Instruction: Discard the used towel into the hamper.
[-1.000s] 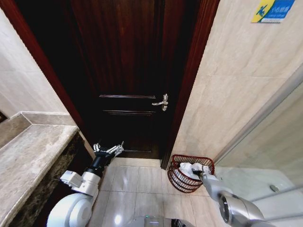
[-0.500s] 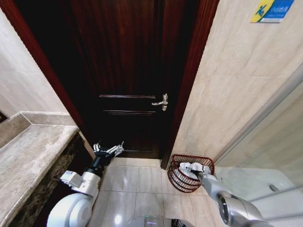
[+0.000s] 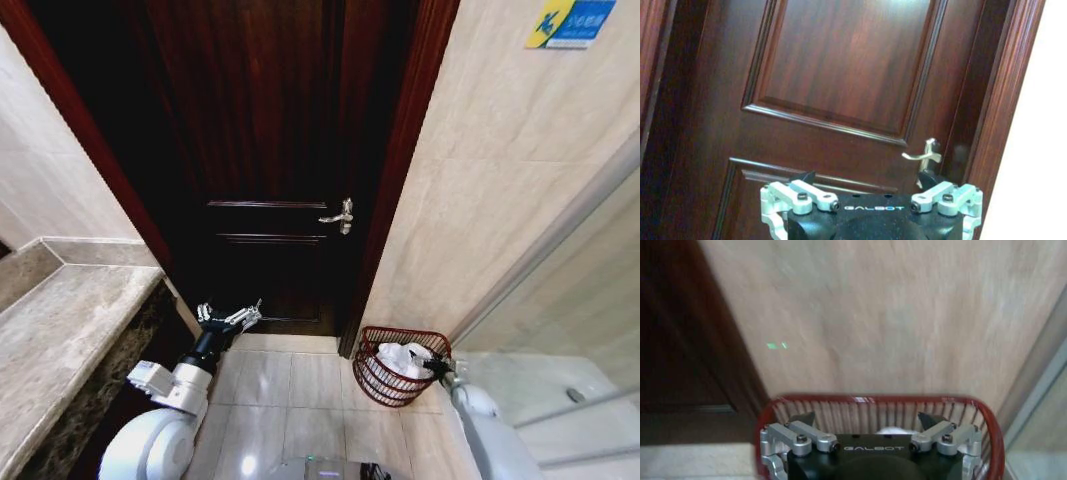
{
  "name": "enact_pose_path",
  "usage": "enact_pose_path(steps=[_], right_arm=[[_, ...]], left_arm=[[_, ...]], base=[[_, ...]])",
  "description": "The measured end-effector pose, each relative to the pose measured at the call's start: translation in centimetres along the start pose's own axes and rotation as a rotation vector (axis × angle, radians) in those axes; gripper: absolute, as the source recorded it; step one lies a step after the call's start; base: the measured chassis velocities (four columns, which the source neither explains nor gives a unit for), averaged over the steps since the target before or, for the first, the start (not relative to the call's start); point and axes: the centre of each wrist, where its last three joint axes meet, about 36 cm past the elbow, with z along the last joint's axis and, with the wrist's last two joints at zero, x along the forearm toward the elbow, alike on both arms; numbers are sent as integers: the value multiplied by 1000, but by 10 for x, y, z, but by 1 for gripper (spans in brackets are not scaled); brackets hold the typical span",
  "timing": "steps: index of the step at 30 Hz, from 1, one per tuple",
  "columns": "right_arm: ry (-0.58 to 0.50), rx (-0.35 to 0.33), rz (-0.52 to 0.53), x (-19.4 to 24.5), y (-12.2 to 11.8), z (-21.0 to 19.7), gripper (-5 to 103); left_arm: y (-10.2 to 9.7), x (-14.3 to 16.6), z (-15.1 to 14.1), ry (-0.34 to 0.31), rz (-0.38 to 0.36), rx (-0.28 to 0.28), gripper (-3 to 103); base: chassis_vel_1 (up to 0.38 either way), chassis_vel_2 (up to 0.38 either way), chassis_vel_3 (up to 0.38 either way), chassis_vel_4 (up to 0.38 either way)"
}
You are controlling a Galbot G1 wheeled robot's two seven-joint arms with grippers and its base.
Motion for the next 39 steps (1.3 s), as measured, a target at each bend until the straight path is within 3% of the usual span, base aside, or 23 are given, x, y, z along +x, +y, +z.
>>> enact_pose_path(steps=[11,17,25,34,39], right_arm=[[-290,93,-26,108,72,-36,100],[-504,53,9,159,117,-61,100],[-642,64,3,204,159,-100,100],[-779,116,53,237,174,-134,100],[-816,97,40,246,181,-146,100]], left_arm=[[0,0,0,0,0,0,100],[0,0,0,0,0,0,100],[0,0,0,0,0,0,100],[0,0,0,0,0,0,100],[0,0,0,0,0,0,100]], base=[[0,0,0,0],[0,0,0,0],[0,0,0,0],[0,0,0,0],[0,0,0,0]])
